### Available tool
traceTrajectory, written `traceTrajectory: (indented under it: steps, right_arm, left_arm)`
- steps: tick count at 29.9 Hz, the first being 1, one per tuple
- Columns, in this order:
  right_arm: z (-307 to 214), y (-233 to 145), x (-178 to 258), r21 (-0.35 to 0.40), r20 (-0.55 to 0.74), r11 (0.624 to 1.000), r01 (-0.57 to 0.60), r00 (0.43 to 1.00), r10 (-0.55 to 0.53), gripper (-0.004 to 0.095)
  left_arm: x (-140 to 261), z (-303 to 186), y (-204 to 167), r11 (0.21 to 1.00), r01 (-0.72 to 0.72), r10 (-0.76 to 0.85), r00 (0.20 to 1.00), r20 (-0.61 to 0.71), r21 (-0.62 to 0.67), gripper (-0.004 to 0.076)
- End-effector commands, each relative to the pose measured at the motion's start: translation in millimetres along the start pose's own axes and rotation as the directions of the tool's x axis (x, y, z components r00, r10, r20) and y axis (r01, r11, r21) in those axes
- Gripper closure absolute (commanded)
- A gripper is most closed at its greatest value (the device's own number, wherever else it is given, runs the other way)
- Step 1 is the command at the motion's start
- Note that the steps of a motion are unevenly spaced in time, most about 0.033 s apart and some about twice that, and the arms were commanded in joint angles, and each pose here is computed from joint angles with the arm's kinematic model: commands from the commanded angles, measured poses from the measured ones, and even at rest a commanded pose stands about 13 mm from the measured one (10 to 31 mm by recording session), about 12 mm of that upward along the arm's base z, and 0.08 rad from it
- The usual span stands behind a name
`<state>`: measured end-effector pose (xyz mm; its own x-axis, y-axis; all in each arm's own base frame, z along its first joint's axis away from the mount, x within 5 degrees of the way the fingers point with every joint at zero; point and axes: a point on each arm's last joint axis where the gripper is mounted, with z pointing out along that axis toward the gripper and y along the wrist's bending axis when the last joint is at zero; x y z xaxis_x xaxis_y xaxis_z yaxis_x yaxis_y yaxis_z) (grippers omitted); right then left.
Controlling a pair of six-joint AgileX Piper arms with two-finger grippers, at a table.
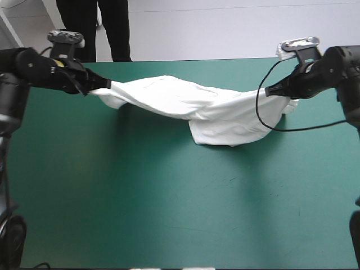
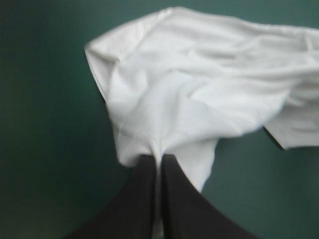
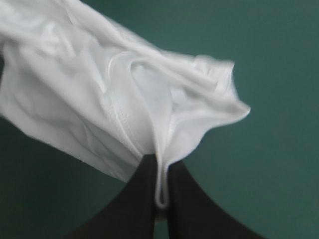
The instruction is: Fold the cloth
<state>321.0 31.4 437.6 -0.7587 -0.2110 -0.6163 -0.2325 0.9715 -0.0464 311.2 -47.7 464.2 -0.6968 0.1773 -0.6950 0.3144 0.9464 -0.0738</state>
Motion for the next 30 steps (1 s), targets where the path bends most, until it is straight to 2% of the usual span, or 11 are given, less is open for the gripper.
traceTrajectory:
  steps: [1,4,9,14,17,21,30]
  right_arm:
    - [-99,2,15,0.099,0.237,0.995,-0.001,0.971,-0.022,0.0915]
    - [-158,8,33,0.125,0.412,0.992,-0.015,0.91,-0.038,0.0915]
    - [-242,22,83,0.138,0.613,0.99,-0.034,0.788,-0.058,0.0916]
    - [-293,34,130,0.109,0.729,0.994,-0.024,0.681,-0.064,0.0915]
    - [-308,34,147,0.126,0.761,0.991,-0.045,0.645,-0.067,0.0915]
    - [-302,33,141,0.125,0.748,0.991,-0.048,0.661,-0.062,0.0915]
    - [-215,22,63,0.117,0.558,0.993,-0.015,0.828,-0.054,0.0921]
  left_arm:
    - [16,-105,-25,0.997,-0.066,0.073,0.976,0.204,-0.041,0.0746]
    - [37,-163,-37,0.992,-0.086,0.112,0.938,0.329,-0.091,0.0746]
    - [88,-247,-58,0.981,-0.107,0.177,0.845,0.505,-0.165,0.0746]
    - [136,-301,-74,0.977,-0.105,0.199,0.752,0.629,-0.183,0.0746]
    - [147,-308,-77,0.987,-0.067,0.149,0.743,0.653,-0.149,0.0746]
    - [129,-287,-72,0.99,-0.068,0.131,0.787,0.604,-0.126,0.0746]
    - [55,-188,-51,0.996,-0.08,0.089,0.919,0.385,-0.039,0.0746]
